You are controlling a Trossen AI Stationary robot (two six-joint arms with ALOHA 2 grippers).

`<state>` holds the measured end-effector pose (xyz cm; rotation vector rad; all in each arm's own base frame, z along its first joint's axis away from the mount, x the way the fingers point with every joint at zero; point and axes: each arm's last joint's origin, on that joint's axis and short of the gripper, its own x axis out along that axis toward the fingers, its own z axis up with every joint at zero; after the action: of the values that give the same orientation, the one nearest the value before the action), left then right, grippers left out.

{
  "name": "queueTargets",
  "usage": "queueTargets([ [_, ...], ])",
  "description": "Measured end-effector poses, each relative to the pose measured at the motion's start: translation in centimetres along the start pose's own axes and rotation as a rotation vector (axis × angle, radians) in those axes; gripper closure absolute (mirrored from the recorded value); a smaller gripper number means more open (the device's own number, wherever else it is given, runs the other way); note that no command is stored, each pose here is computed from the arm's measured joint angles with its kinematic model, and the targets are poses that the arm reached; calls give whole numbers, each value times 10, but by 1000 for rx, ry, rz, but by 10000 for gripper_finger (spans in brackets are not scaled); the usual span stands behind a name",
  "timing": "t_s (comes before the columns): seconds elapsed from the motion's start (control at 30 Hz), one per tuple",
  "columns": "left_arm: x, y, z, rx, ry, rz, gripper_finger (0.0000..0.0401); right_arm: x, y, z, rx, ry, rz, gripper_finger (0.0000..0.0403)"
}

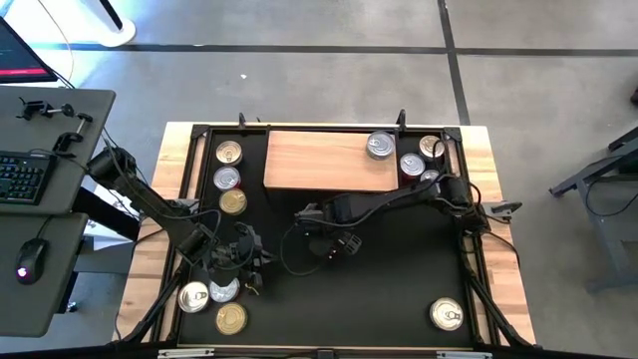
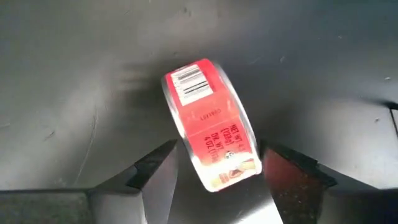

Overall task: Stack canned seafood by type on shelf
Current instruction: Put the red tuna can on the shelf

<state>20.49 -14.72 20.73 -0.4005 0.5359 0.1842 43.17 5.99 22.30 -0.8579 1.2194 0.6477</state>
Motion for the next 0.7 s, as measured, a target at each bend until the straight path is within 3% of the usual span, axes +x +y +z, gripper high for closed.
queueTargets([
  [0.47,-2,-1,-2,10,6,-5,401,28,-2,2,15,44,13,192],
  [0.7,-2,-1,-2,34,6,-4,401,24,-1,6,60,68,-48,282],
])
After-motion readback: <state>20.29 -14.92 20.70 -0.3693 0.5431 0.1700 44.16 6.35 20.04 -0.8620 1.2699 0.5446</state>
